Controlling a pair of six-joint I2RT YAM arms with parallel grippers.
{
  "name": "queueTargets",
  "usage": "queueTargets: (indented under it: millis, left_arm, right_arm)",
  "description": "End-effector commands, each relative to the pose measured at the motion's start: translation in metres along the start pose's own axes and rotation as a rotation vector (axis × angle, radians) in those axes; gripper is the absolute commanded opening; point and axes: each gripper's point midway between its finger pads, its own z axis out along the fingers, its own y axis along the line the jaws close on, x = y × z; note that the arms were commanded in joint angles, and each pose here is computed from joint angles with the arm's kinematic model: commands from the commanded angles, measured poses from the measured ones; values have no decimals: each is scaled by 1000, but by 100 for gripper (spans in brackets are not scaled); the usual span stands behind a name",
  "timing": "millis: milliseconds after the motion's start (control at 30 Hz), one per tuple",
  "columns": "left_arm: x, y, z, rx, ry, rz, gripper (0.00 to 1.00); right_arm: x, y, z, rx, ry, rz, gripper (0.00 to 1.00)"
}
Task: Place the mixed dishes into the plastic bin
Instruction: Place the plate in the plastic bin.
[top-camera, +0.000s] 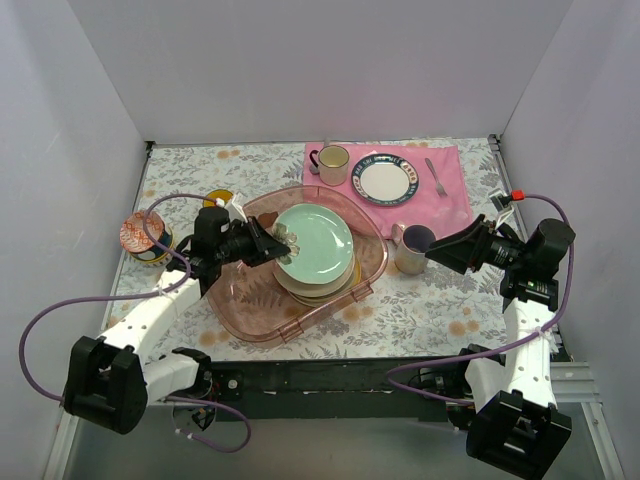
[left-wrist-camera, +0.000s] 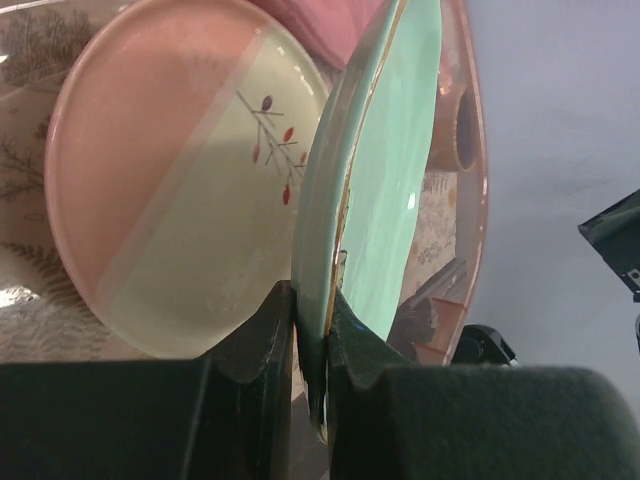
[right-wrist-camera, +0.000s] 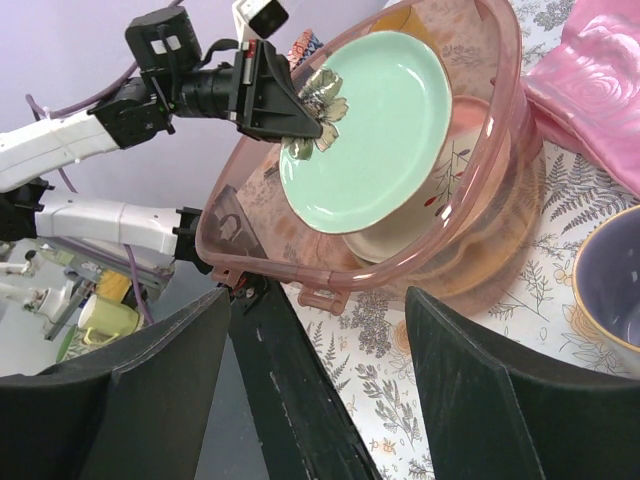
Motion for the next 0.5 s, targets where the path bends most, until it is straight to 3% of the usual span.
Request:
queueTargets:
  millis: [0,467]
  left_arm:
    - [-15,-32,1,153,-39,47,0]
    - [0,2,23,92,17,-5,0]
  right_arm:
    - [-2,2,-1,-5,-3,-47,78]
    - [-2,1,-1,-3,-5,-47,78]
